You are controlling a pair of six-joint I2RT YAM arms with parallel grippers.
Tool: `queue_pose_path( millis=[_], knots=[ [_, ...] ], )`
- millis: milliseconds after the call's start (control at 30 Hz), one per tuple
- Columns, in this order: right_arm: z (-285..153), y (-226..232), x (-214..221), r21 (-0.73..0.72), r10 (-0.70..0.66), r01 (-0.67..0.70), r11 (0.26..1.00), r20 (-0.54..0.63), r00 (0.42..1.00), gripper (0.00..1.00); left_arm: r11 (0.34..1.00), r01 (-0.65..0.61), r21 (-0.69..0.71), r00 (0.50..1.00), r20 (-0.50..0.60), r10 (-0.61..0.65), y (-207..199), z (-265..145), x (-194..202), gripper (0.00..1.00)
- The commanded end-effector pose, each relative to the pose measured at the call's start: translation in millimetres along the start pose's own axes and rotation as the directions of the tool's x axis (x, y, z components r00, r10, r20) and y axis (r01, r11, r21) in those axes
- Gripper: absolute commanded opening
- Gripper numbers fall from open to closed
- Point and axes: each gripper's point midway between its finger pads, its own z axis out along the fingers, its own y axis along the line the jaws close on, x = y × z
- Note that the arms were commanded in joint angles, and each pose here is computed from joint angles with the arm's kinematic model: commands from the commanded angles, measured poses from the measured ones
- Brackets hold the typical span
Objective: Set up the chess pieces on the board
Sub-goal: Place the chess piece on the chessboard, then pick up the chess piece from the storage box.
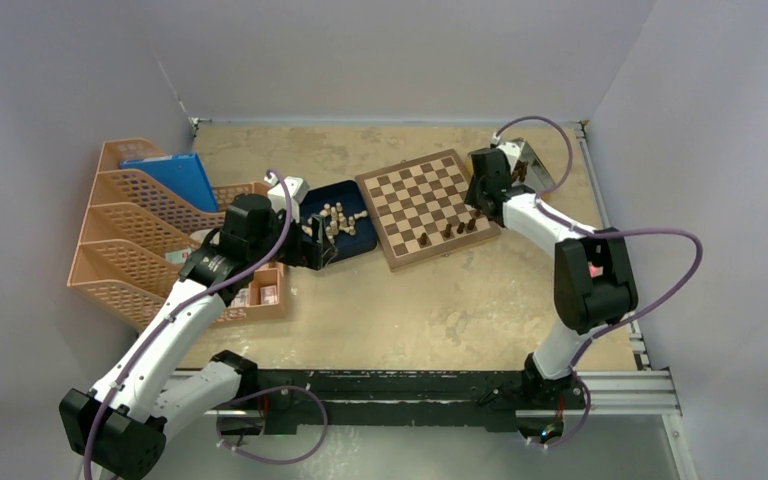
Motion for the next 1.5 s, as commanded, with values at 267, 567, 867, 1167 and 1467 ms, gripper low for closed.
queue_pose_path(
  millis=[267, 567, 867, 1167, 1467],
  knots=[
    [-40.7, 5.0, -103.7, -0.03, 0.074, -0.069, 0.997, 0.266, 0.961, 0.42, 0.999, -0.022, 0.026, 0.998, 0.063, 0.02, -9.2, -6.8, -15.8, 0.85],
    [-9.5, -29.9, -133.0, 0.016, 0.095, -0.104, 0.994, 0.285, 0.954, 0.4, 0.998, -0.027, 0.053, 0.998, 0.064, 0.024, -14.0, -6.9, -15.8, 0.85],
    [14.2, -55.7, -150.3, 0.068, 0.055, -0.079, 0.994, 0.301, 0.952, 0.39, 0.997, -0.033, 0.063, 0.997, 0.076, 0.028, -16.4, -8.6, -16.8, 0.85],
    [60.6, -54.4, -147.6, 0.095, 0.003, -0.029, 0.995, 0.263, 0.965, 0.35, 1.0, -0.026, 0.013, 0.998, 0.065, 0.025, -7.2, -6.0, -15.9, 0.85],
    [94.2, -23.8, -144.7, -0.043, -0.051, 0.063, 0.997, 0.24, 0.97, 0.34, 1.0, -0.023, -0.001, 0.999, 0.045, 0.023, -4.0, -1.7, -13.4, 0.85]
  ],
)
